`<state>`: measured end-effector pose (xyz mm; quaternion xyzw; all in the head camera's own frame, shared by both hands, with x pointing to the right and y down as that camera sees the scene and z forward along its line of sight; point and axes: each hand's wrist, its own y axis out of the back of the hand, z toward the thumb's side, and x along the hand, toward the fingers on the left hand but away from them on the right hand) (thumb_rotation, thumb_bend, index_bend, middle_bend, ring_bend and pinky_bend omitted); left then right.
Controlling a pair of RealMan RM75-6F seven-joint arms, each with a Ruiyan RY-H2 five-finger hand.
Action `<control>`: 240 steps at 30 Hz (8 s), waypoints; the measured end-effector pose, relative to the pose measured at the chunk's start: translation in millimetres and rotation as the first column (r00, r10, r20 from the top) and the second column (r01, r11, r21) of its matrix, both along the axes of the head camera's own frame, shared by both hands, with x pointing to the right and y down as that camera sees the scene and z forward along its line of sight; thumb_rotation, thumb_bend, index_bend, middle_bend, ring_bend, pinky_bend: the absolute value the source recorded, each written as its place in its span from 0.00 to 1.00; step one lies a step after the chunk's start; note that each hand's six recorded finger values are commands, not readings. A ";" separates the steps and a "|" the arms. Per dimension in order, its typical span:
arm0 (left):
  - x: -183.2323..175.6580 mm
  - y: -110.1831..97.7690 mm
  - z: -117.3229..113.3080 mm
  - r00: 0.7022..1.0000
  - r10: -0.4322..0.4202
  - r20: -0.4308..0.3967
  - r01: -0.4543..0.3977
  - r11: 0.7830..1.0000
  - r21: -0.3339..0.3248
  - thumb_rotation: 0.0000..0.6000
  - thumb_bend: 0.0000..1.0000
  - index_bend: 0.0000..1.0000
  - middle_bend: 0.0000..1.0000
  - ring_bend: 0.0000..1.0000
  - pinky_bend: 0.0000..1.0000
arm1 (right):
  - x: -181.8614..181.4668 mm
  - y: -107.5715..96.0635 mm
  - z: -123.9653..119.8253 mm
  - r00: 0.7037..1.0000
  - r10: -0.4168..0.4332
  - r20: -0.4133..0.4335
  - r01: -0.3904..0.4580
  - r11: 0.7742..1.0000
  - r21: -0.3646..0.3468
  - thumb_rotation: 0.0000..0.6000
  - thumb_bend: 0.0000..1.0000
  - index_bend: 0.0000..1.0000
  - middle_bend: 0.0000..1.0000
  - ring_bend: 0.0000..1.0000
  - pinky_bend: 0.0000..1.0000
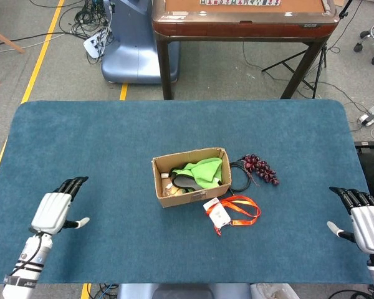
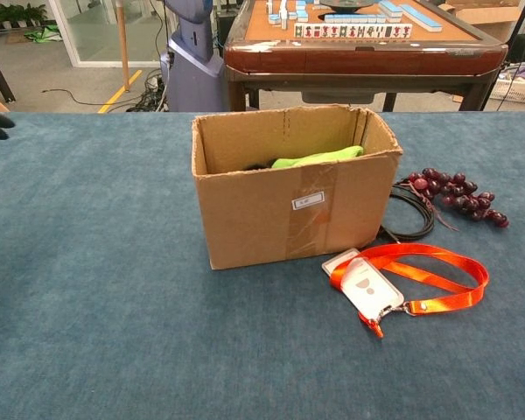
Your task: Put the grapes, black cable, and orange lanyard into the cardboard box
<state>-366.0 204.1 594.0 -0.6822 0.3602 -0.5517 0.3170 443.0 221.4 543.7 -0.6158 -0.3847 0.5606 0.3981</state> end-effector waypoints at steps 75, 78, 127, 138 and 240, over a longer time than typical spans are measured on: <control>-75.5 58.6 -33.7 0.995 -0.069 0.073 0.067 0.998 0.018 1.00 0.01 0.16 0.13 0.13 0.36 | -145.0 -146.4 199.7 0.999 0.024 -0.024 -0.031 0.938 -0.345 1.00 0.00 0.24 0.28 0.23 0.30; -75.6 58.8 -35.7 0.995 -0.071 0.067 0.069 0.997 0.021 1.00 0.01 0.16 0.13 0.13 0.36 | -149.3 -146.2 207.0 0.999 0.016 -0.033 -0.027 0.934 -0.357 1.00 0.00 0.24 0.28 0.23 0.30; -79.6 60.0 -30.2 0.993 -0.076 0.088 0.077 0.997 -0.014 1.00 0.01 0.15 0.13 0.13 0.36 | -179.6 -169.0 74.3 0.997 -0.079 0.002 0.078 0.988 -0.134 1.00 0.50 0.48 0.59 0.54 0.69; -80.2 59.7 -32.0 0.994 -0.085 0.075 0.087 0.996 -0.018 1.00 0.01 0.16 0.13 0.13 0.36 | -251.8 -173.0 30.1 0.972 -0.223 0.070 0.223 0.975 0.009 1.00 0.50 0.48 0.59 0.54 0.69; -94.1 65.2 -35.9 0.979 -0.131 0.157 0.142 0.988 -0.063 1.00 0.01 0.37 0.14 0.14 0.36 | -161.5 -102.7 181.0 0.727 -0.636 -0.259 0.557 0.767 -0.319 1.00 0.24 0.44 1.00 1.00 1.00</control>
